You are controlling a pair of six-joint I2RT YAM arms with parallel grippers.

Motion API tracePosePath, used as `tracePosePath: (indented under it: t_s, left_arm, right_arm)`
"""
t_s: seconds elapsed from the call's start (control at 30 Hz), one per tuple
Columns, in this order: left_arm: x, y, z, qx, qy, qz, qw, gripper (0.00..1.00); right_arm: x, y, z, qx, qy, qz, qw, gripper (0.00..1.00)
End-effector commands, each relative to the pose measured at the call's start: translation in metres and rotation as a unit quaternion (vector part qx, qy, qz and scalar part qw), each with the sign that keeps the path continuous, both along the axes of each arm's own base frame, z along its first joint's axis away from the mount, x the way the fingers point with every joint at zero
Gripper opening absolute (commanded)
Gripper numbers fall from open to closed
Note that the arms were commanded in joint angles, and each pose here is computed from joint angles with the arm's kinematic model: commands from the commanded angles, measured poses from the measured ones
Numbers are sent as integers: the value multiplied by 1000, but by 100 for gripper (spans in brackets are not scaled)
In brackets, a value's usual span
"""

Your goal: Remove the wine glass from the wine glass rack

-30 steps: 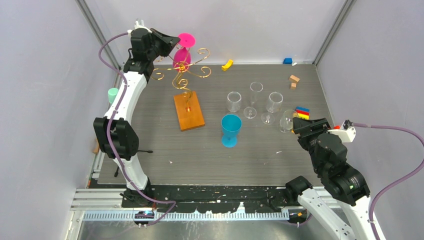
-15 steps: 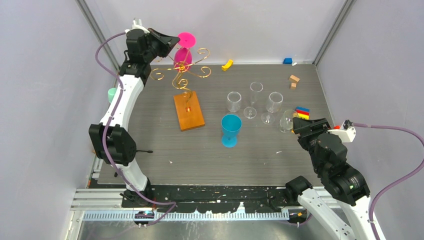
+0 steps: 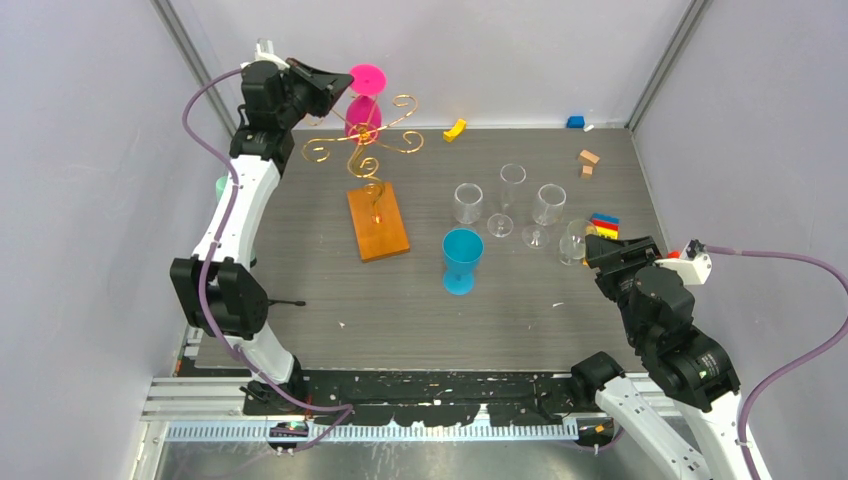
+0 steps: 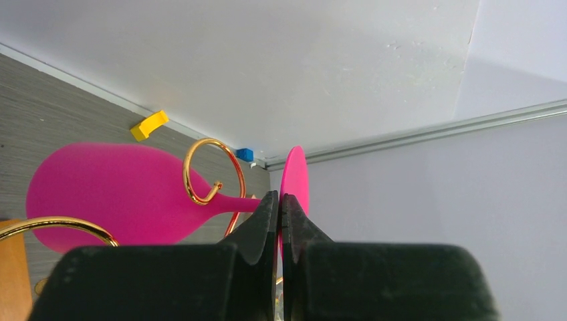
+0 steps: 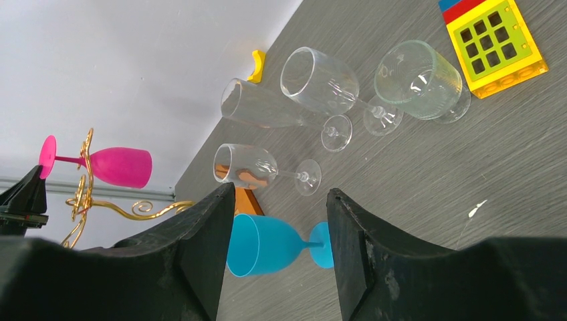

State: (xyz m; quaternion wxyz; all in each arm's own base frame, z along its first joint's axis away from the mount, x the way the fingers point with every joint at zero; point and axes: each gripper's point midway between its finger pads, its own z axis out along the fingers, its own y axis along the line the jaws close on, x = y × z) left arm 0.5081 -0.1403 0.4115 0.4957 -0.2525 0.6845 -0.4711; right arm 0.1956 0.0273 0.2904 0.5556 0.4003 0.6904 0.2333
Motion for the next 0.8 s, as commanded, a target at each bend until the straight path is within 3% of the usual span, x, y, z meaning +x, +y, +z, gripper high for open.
tracePosePath:
  t_s: [0.0,0.77]
  left_arm:
    - [-8,-2,30,-20,-45,-17,999,0]
    - [-10,59,49,-4,-74,93,993,0]
  right_arm:
    - [2,-2,7,10,-14,-9,1000,58]
    - [5,-2,7,5,-10,-11,1000,58]
